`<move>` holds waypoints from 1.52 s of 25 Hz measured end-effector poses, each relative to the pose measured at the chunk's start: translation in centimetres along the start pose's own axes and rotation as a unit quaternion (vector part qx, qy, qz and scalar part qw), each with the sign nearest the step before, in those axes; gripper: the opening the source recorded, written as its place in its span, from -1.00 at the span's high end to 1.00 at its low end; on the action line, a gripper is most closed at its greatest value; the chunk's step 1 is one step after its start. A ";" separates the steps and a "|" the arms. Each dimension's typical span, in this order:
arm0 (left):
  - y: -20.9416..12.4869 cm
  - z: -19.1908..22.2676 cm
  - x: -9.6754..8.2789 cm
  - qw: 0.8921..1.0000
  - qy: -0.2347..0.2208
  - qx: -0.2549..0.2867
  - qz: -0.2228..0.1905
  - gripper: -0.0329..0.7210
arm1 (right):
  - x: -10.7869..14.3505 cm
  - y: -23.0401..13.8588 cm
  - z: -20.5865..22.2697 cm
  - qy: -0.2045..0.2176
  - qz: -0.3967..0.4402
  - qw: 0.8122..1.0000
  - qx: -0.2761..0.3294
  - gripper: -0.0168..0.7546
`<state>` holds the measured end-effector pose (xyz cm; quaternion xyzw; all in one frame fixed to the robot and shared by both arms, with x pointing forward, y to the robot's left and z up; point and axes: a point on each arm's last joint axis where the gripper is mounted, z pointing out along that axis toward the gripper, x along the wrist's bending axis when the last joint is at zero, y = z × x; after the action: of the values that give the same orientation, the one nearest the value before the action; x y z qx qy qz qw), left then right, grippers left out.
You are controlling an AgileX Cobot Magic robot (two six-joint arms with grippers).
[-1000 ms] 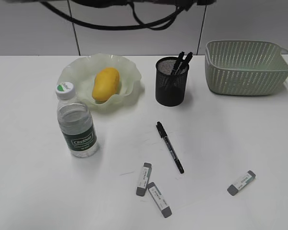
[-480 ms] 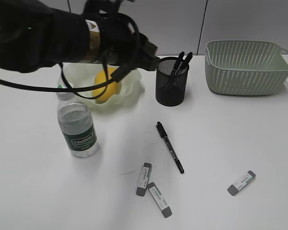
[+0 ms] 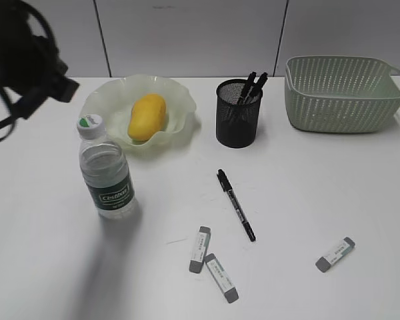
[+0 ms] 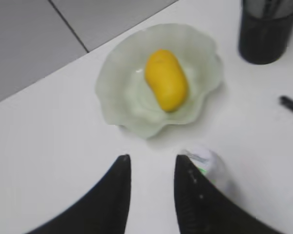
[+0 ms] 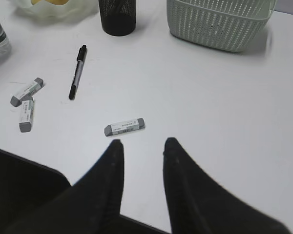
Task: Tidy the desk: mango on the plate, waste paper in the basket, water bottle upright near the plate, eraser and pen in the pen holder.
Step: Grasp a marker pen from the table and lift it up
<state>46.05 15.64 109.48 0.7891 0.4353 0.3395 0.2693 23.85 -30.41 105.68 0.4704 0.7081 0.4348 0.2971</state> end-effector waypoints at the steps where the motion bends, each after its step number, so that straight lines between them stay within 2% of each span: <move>1: -0.5 -2.0 0.4 0.999 -0.025 -0.014 -0.025 0.30 | 0.0 0.0 0.0 0.000 0.000 1.000 0.000 0.34; 4: -3.1 -8.0 2.1 0.991 -0.078 -0.072 -0.083 0.27 | 0.0 0.0 0.0 0.000 0.000 1.000 0.000 0.34; 6: -6.4 -12.1 3.4 0.985 -0.101 -0.097 -0.095 0.11 | 0.0 0.0 0.0 0.000 0.000 1.000 0.000 0.34; 11: -14.0 -16.6 4.4 0.982 -0.148 -0.066 -0.093 -0.42 | 0.0 0.0 0.0 0.000 0.000 1.000 0.000 0.34; 13: -16.4 -17.2 4.4 0.981 -0.155 -0.069 -0.097 -0.51 | 0.0 0.0 0.0 0.000 0.000 1.000 0.000 0.34; 17: -19.4 -16.4 3.9 0.979 -0.163 -0.072 -0.098 -0.55 | 0.0 0.0 0.0 0.000 0.000 1.000 0.000 0.34; 20: -19.6 -16.2 3.7 0.976 -0.169 -0.092 -0.103 -0.56 | 0.0 0.0 0.0 0.000 0.000 1.000 0.000 0.34; 27: -19.7 -16.1 3.4 0.974 -0.177 -0.092 -0.107 -0.56 | 0.2 0.0 0.0 0.010 0.006 1.000 0.001 0.34; 30: -20.0 -16.3 3.6 0.974 -0.160 -0.100 -0.123 -0.56 | 0.4 1.2 1.1 0.019 0.008 0.999 0.029 0.34; 32: -20.3 -16.6 3.7 0.975 -0.128 -0.107 -0.148 -0.56 | 0.7 2.8 3.4 0.022 -0.002 0.997 0.072 0.30; 37: -21.2 -17.7 3.6 0.967 -0.026 -0.129 -0.219 -0.56 | 1.6 7.4 12.3 0.042 -0.022 0.987 0.151 0.15; 38: -21.2 -17.7 3.6 0.965 -0.007 -0.126 -0.231 -0.56 | 1.9 7.8 15.0 0.049 -0.017 0.982 0.182 0.12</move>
<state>23.08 31.14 106.33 0.6292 0.5574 0.3148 0.4408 38.76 -22.25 105.97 0.4823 0.7973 0.3158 0.1789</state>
